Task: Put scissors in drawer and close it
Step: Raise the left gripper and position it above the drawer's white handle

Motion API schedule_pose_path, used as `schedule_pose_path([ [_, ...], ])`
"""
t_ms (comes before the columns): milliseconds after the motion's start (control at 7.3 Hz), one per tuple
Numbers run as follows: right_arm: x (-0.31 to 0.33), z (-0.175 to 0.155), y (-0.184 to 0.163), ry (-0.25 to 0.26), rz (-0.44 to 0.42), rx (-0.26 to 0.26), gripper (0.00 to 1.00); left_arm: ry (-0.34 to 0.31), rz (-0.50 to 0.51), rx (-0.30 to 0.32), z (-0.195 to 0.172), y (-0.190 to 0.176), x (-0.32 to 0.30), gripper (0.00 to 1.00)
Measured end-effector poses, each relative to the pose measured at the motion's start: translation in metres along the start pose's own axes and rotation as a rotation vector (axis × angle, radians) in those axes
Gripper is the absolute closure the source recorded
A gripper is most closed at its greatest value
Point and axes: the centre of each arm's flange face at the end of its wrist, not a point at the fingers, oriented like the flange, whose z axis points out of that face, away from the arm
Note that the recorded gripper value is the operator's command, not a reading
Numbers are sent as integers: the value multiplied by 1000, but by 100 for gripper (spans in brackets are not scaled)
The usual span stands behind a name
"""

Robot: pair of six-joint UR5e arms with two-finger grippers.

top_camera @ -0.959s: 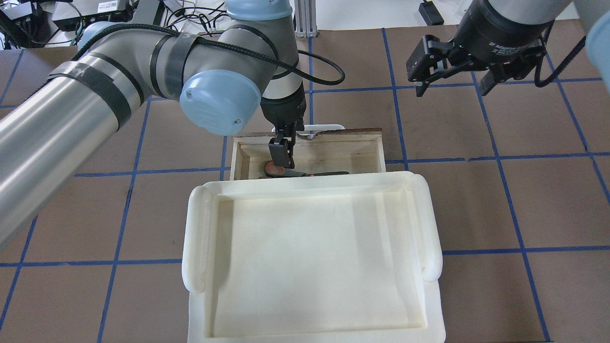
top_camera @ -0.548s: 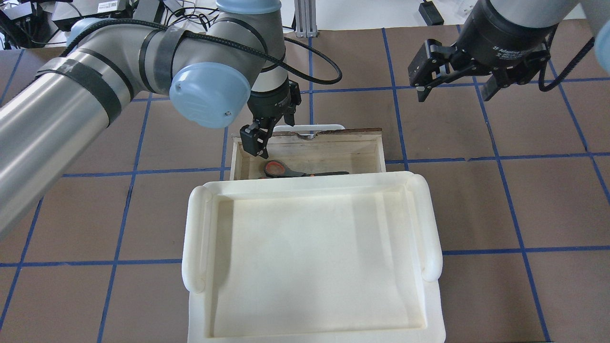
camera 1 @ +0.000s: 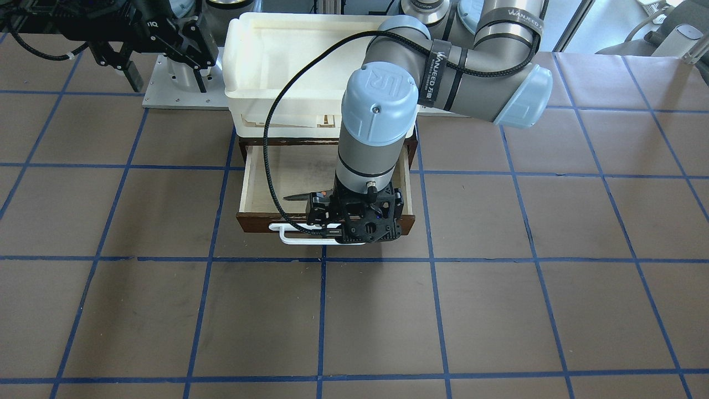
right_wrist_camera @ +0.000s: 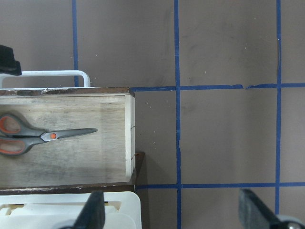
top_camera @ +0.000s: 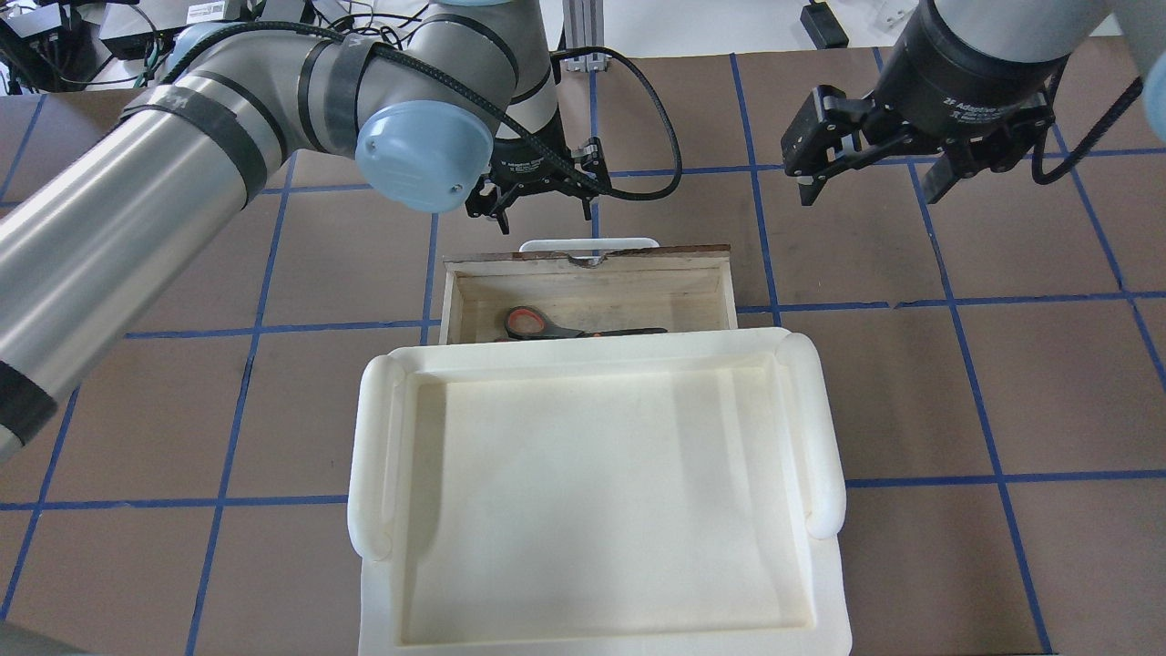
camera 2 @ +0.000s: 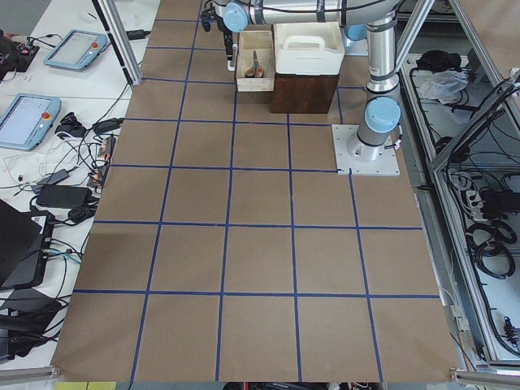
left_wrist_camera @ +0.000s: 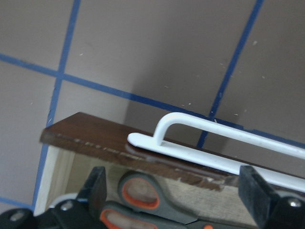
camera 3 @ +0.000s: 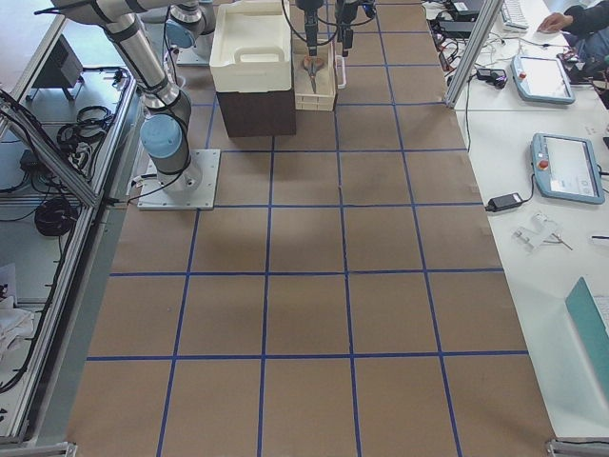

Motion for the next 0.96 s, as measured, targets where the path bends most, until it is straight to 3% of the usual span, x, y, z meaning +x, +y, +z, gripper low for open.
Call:
schedule_pose_path([
  [548, 0, 0, 0, 0, 0, 3, 0, 9, 53, -51, 44, -23, 10, 0],
  [959, -1, 0, 0, -1, -3, 4, 0, 22, 49, -131, 55, -28, 15, 0],
])
